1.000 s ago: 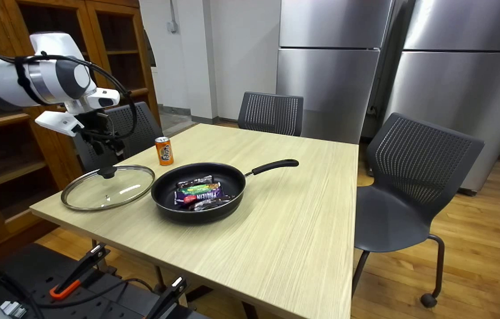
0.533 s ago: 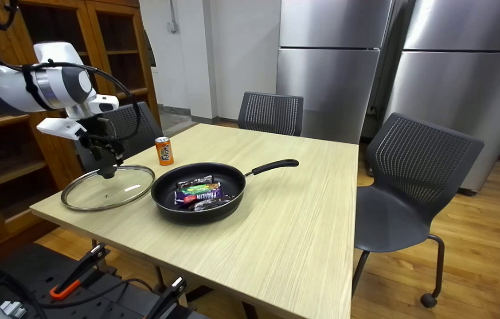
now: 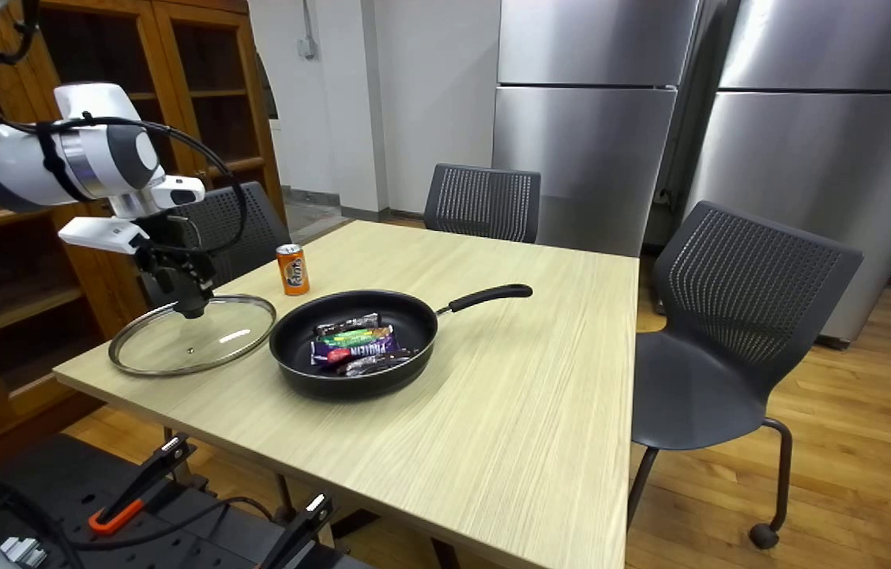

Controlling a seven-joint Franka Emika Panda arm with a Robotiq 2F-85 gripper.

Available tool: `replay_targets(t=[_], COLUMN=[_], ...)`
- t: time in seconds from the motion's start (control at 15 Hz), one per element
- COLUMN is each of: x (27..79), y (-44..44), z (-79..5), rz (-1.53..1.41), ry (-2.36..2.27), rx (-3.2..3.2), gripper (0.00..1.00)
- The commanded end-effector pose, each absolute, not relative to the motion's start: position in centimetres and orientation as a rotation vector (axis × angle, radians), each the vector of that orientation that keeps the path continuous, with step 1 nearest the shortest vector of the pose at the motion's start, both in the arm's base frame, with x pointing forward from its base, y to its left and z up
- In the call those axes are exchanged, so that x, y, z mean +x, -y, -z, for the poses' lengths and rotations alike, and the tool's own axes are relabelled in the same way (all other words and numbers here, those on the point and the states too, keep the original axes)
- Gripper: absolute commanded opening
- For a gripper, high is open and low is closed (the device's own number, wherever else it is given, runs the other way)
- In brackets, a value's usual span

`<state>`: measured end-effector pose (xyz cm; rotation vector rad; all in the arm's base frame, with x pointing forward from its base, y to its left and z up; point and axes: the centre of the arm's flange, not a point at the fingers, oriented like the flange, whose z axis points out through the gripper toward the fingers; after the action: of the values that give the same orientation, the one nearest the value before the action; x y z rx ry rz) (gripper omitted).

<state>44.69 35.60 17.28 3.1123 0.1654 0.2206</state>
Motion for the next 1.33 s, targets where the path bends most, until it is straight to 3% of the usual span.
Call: replay_targets(t=[0.0, 0.93, 1.0, 1.07, 1.27], x=[45.8, 46.0, 46.1, 46.1, 46.2], y=[-36.2, -37.0, -37.0, -37.0, -37.1], z=[-16.7, -15.2, -15.2, -15.2, -15.3], rz=[-0.180, -0.143, -0.145, -0.146, -0.153], ry=[-0.194, -0.202, -0.201, -0.200, -0.199], rx=[3.096, 3.077, 3.076, 3.077, 3.078], gripper=[1.00, 1.00, 0.75, 0.74, 0.49])
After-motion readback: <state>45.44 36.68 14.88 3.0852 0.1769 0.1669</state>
